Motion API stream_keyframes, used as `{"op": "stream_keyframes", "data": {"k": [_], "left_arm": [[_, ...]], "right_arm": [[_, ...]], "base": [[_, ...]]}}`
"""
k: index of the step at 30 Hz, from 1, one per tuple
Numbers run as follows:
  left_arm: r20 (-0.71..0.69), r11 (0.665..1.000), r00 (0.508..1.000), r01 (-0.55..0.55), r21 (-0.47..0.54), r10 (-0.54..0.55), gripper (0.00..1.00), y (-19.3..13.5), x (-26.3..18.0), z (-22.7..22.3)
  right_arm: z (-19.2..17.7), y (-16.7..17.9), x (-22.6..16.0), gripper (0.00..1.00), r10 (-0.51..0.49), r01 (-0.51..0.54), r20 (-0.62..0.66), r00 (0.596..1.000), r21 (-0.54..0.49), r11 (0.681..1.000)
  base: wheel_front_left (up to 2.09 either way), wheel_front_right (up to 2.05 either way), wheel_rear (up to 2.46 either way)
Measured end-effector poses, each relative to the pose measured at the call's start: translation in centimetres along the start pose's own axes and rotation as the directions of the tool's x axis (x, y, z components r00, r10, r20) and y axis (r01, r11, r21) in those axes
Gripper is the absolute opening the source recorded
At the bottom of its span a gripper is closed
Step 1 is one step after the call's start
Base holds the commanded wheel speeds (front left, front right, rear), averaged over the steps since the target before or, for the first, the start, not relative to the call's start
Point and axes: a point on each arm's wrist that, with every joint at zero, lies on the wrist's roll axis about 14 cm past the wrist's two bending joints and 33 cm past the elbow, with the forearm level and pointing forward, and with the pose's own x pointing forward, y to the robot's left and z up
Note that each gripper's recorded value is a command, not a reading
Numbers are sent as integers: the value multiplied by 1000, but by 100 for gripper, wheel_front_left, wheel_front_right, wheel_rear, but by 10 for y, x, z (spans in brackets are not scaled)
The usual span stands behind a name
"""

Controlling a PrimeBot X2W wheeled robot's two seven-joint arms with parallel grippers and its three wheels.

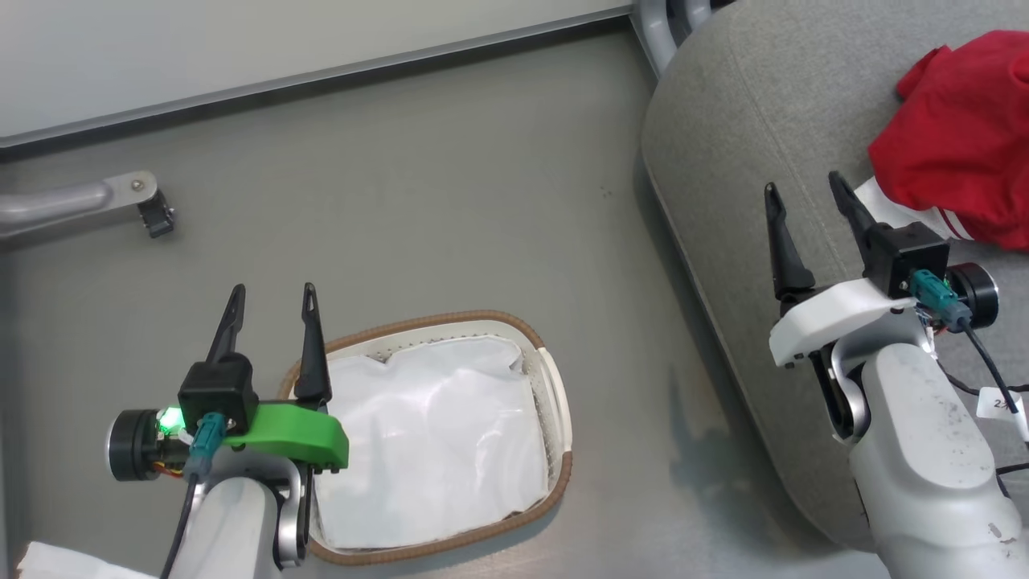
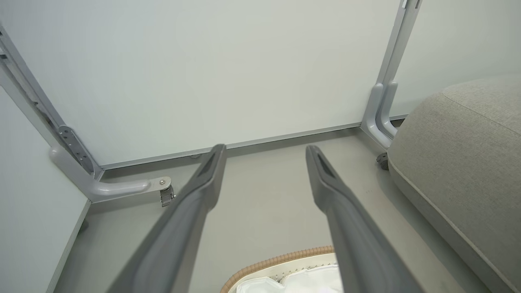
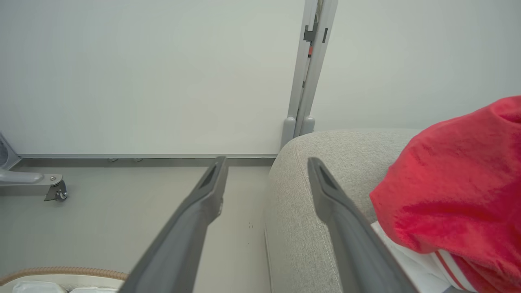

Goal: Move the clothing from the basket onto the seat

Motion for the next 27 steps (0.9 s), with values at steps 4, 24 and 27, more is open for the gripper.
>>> {"op": "stream_keyframes", "data": {"k": [4, 24, 27], "left_arm": [[0, 999, 999, -45, -2, 45, 100, 12, -14, 1], [-1, 985, 985, -173, 1, 173, 100, 45, -89, 5], [0, 983, 984, -180, -24, 180, 100, 46, -95, 5]], "right_arm": [[-2, 13, -5, 100, 30, -30, -4, 1000, 16, 999], [-3, 56, -48, 100, 115, -114, -4, 993, 78, 990], [-3, 60, -55, 100, 123, -122, -5, 992, 80, 989]], "base": [[0, 0, 0], [0, 0, 0], [0, 0, 0]]}}
